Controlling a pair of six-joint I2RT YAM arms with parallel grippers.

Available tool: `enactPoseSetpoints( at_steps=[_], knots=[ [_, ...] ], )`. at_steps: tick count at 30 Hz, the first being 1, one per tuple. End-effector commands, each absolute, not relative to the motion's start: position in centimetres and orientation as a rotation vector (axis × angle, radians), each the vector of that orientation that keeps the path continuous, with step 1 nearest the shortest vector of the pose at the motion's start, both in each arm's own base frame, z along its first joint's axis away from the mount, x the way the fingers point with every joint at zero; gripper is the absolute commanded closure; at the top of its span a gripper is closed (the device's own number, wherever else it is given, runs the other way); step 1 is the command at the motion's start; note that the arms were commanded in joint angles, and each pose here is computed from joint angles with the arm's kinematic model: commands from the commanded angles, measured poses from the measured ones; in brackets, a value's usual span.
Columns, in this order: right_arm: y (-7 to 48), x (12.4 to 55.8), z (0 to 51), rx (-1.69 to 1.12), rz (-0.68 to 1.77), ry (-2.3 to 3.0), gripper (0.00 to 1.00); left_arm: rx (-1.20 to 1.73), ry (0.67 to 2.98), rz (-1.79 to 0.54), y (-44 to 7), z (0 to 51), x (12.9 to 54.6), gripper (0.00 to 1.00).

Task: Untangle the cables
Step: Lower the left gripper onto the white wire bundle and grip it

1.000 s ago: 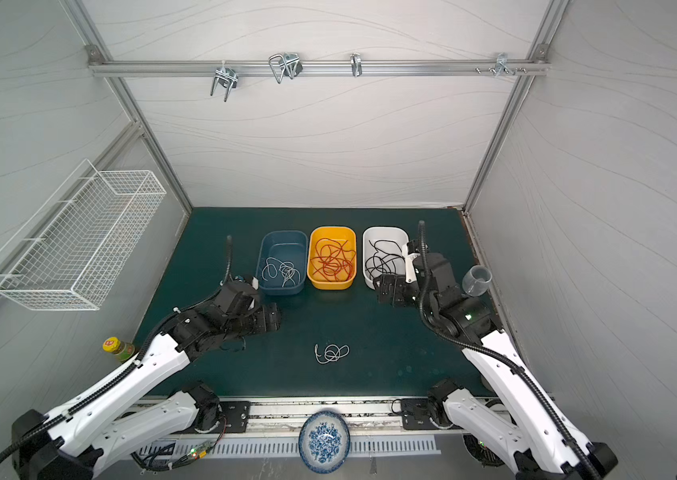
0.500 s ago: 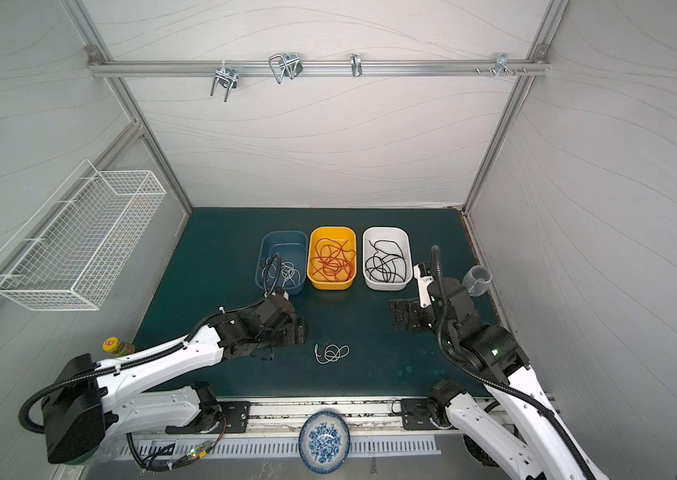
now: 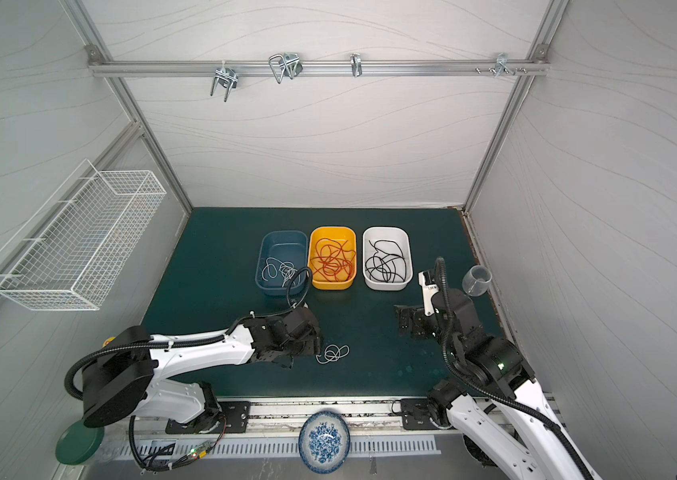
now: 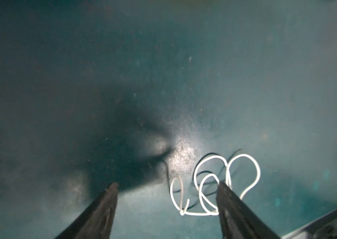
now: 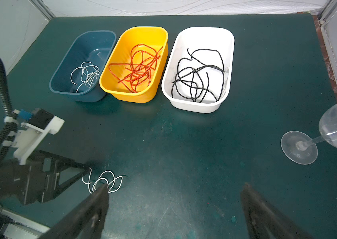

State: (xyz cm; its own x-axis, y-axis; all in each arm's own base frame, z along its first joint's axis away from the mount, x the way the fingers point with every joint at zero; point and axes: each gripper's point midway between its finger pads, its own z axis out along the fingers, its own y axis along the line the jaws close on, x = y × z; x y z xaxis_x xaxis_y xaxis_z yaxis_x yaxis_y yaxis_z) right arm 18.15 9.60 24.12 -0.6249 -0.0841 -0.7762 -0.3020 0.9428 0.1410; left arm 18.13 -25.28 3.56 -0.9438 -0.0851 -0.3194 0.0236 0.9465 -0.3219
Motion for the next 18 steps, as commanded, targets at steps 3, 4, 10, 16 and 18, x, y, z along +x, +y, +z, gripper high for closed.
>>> enactPoseSetpoints(
  at_steps=[3,4,10,16,18],
  knots=[
    [9.3,17.9,24.0,-0.280,0.306,2.224,0.01,-0.060,2.749,-0.529,-27.7,3.6,18.6,0.36],
    [9.3,17.9,23.9,-0.281,0.307,2.222,0.01,-0.061,2.757,-0.527,-27.7,3.2,18.4,0.38],
    [9.3,17.9,24.0,-0.288,0.306,2.216,0.01,-0.064,2.777,-0.495,-27.6,2.1,18.1,0.53],
    [9.3,17.8,24.1,-0.290,0.310,2.208,0.01,-0.046,2.791,-0.480,-28.0,1.7,18.1,0.70],
    [9.3,17.8,24.1,-0.289,0.311,2.205,0.01,-0.041,2.791,-0.468,-27.9,1.7,18.1,0.76]
  ],
)
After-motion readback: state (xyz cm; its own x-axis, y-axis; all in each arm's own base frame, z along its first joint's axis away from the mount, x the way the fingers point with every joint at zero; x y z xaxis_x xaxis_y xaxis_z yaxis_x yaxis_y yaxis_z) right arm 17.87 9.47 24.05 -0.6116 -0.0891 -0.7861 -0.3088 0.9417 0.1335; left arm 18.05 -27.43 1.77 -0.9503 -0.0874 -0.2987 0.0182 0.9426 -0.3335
